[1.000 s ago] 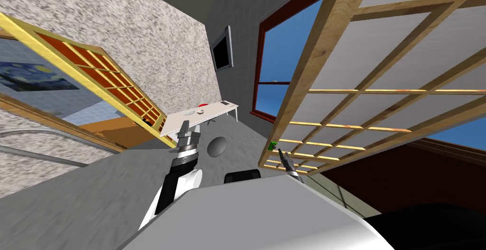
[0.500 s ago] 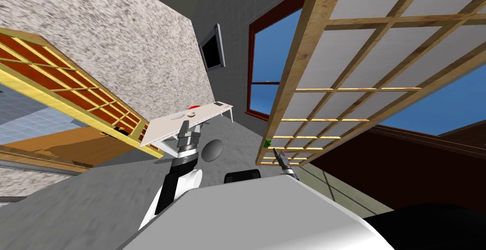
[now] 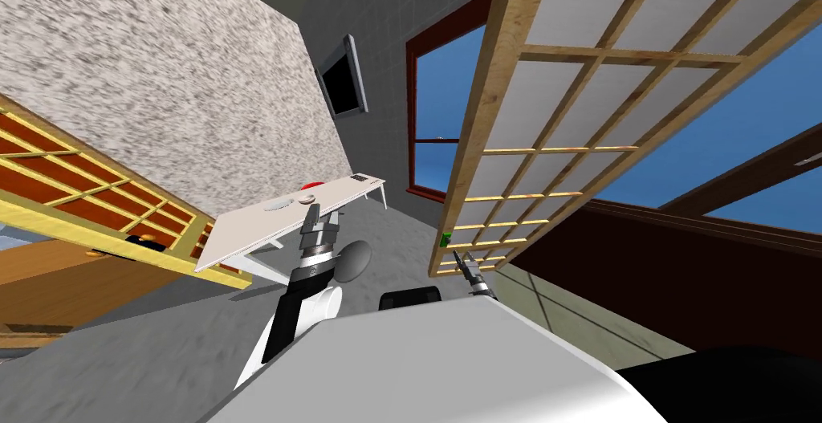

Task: Push the door open

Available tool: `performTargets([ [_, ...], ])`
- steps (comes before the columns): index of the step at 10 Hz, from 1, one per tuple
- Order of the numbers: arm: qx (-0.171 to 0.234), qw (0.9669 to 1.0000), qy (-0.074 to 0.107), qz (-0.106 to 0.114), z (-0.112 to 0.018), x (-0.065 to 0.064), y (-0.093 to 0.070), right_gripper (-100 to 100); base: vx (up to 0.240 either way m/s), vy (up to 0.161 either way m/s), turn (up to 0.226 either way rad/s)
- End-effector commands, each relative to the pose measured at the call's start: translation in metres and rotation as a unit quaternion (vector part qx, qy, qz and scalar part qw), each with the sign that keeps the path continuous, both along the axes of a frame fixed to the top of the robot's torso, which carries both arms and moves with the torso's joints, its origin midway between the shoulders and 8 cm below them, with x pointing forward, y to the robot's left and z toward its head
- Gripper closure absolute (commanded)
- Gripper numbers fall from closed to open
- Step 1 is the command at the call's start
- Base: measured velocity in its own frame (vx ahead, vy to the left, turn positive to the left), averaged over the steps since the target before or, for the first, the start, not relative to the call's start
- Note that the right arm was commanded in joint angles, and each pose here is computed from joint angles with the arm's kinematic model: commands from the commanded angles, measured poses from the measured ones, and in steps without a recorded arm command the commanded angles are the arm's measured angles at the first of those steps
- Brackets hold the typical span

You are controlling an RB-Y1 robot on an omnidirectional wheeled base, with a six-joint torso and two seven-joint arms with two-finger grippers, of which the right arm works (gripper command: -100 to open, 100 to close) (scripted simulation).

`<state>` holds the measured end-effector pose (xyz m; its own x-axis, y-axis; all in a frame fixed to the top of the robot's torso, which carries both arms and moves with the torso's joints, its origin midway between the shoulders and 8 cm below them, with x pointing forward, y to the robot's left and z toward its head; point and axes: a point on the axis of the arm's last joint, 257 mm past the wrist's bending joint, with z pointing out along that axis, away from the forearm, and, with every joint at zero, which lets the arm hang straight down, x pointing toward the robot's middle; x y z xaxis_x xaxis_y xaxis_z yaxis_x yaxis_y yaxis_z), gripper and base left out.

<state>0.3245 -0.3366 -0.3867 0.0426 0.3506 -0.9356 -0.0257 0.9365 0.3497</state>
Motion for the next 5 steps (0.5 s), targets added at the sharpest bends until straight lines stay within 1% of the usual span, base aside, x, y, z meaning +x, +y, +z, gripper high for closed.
performTargets([
  [1,-0.020,0.9996,0.002,0.019,0.000,0.002,0.014,-100,0.007,0.003,-0.226],
  [2,-0.031,0.9990,0.004,0.031,-0.001,0.004,0.023,-100,0.006,0.003,-0.246],
  [5,-0.064,0.9959,0.006,0.064,-0.004,0.009,0.050,-100,0.006,0.005,-0.202],
])
